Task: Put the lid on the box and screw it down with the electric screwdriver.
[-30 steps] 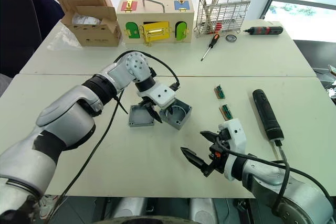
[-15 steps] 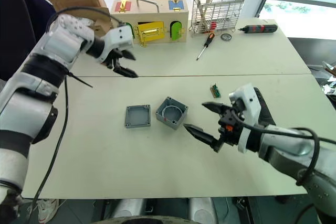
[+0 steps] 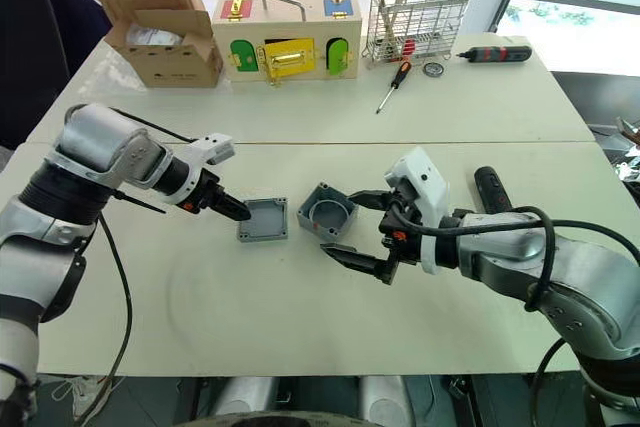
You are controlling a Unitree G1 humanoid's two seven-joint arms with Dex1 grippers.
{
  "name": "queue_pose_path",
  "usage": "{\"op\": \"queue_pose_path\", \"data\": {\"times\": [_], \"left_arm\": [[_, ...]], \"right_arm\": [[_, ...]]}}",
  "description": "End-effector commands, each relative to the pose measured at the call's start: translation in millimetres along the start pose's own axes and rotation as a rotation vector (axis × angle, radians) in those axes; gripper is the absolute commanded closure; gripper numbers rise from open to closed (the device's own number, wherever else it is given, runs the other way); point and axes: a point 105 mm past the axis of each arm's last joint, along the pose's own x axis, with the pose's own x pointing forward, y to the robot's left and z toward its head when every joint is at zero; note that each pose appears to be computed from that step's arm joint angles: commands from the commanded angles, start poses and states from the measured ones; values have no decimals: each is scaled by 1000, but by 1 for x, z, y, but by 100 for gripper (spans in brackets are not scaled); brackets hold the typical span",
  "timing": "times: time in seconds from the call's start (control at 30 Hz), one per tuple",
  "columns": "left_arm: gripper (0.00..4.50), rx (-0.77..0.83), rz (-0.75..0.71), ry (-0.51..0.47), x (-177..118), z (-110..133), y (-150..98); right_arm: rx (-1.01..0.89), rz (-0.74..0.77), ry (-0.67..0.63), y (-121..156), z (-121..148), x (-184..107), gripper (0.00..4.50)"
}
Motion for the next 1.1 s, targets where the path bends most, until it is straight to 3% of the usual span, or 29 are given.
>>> {"op": "queue_pose_path", "data": {"times": [0.03,0.27,0.37,0.57,0.67,0.7,0.83,0.97,1.1], "left_arm": [[68,-17,16,1,2,-1,-1],[68,-28,28,49,25,-5,-11],[150,11,23,66,34,-6,-21],[447,-5,54,40,37,-5,-21],[447,-23,48,20,37,-1,-22],[447,-20,64,-8,32,3,-20],[447,197,310,-203,0,34,2],[447,290,277,-477,-26,76,-2],[447,358,293,-882,-68,121,-8]], "right_arm": [[-21,-26,-24,4,4,-1,0],[3,-61,-55,8,3,2,0],[-24,-124,-7,0,1,-12,0],[-86,-207,34,-14,16,-49,0],[-77,-217,19,-18,20,-54,0],[-47,-216,-53,-20,28,-54,0],[-52,-293,-185,-41,46,-49,0],[79,-316,-339,-60,62,-39,0],[291,-301,-530,-80,83,-14,0]]}}
